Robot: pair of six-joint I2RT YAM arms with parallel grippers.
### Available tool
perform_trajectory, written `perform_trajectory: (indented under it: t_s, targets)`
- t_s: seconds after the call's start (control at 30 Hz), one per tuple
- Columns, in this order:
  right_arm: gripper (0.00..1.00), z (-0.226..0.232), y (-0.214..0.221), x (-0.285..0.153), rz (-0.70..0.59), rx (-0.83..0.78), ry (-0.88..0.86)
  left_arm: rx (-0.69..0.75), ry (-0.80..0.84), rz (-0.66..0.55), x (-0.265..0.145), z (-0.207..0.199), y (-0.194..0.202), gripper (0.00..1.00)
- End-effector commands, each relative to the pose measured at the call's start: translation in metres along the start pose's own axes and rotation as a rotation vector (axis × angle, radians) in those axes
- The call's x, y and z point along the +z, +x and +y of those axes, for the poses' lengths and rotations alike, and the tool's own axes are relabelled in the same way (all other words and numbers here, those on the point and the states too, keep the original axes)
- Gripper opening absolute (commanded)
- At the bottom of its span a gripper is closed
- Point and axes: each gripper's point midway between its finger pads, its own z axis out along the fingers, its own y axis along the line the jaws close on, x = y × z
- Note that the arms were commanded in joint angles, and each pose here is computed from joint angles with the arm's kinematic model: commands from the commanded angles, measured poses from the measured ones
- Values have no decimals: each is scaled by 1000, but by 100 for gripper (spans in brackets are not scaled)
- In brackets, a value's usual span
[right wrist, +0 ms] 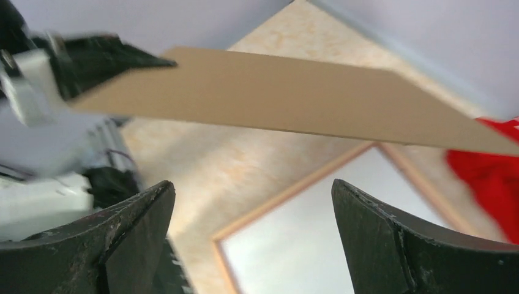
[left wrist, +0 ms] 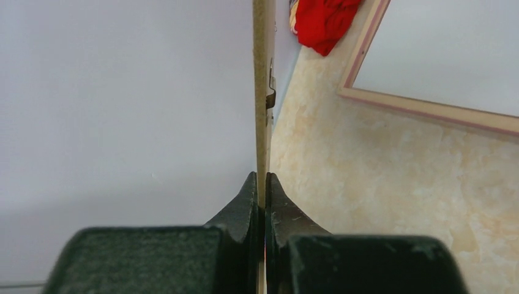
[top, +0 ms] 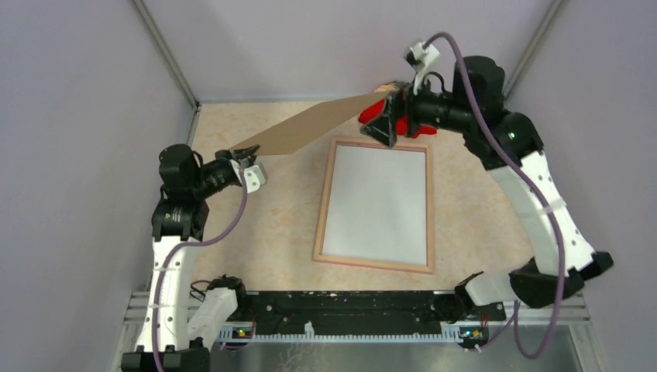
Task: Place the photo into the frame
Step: Turn over the photo frame item on the photo frame.
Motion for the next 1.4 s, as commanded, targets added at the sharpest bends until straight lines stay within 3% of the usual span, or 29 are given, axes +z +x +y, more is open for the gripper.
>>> perform_trajectory:
  t_s: [0.0,0.1,0.27,0.77,1.03,1.27,1.33,1.37]
  targets:
    - [99,-16,36,-16,41,-522,55,27,72,-175,-5,19,-59,0]
    - [99,3,45,-25,-8,-779,2,18,132,-192,-6,19,-67,0]
    - [95,20,43,-28,-15,-905,-98,31,206,-228,-11,7,-76,0]
    - [78,52,77,-1,94,-897,-362,51,243,-253,-18,-6,-85,0]
    - [71,46,84,20,101,-888,-368,63,266,-253,-20,-10,-86,0]
    - [51,38,90,36,130,-891,-354,70,264,-249,-21,-10,-87,0]
    - [39,40,91,37,132,-897,-359,69,264,-247,-21,-10,-86,0]
    - [27,41,91,37,130,-900,-360,70,264,-248,-21,-10,-86,0]
